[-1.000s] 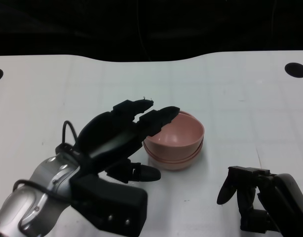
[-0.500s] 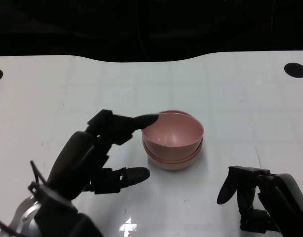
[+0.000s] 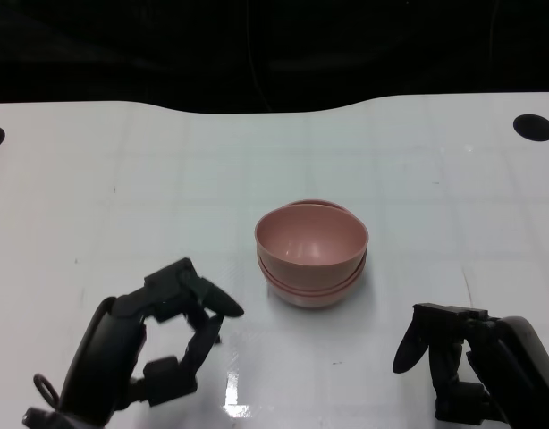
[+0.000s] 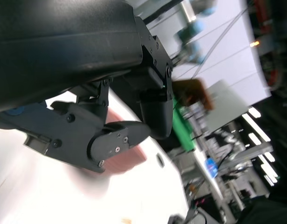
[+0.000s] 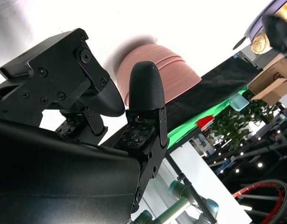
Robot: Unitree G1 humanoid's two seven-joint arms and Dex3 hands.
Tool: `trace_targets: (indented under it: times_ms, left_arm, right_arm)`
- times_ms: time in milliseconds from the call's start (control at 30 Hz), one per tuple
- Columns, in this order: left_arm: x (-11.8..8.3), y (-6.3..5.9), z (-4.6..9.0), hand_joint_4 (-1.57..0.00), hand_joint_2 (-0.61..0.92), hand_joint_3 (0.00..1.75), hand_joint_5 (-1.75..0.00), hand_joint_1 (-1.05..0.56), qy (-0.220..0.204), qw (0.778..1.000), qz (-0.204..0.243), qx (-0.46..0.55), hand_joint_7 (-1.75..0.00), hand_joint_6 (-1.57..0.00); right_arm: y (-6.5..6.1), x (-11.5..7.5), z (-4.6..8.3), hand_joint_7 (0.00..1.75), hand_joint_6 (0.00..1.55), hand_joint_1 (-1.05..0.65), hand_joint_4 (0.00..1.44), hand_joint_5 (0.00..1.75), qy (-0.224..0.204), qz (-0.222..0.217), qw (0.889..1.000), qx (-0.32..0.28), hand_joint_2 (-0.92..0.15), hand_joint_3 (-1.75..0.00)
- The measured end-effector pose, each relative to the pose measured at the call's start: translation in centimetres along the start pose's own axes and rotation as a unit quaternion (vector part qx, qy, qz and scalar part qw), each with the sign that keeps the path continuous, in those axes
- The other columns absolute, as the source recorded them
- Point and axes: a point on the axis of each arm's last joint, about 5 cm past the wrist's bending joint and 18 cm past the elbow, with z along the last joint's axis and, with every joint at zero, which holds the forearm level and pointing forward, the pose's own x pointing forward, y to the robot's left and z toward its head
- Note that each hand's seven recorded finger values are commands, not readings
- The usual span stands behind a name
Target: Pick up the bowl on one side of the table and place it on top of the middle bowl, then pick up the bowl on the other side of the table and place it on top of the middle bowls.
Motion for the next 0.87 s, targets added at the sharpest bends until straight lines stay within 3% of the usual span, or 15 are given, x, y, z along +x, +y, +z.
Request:
trace_targets:
  times_ms: [133,333,867]
  left_arm:
    - [-0.6,0.3,0.0,-0.91,0.47,1.27,-1.56,-0.11,0.035,0.999,-0.008,-0.021,-1.19,-0.85]
    - [-0.8,0.3,-0.3,-0.9,0.42,1.34,-1.7,-0.15,0.047,0.999,-0.008,-0.027,-1.42,-0.82]
    - [-1.2,0.5,-1.5,-0.84,0.42,1.33,-1.68,-0.15,0.06,0.997,-0.02,-0.041,-1.37,-0.8]
  right_arm:
    - [0.0,0.0,0.0,1.42,0.85,-0.08,0.93,1.75,0.001,0.003,1.0,0.002,-0.15,-1.6]
    - [-0.1,-0.2,-0.1,1.4,0.85,-0.08,0.93,1.75,0.004,0.004,1.0,0.004,-0.15,-1.59]
    - [-0.6,-0.8,0.1,1.27,0.86,-0.04,0.9,1.75,0.013,0.005,0.998,0.053,-0.18,-1.5]
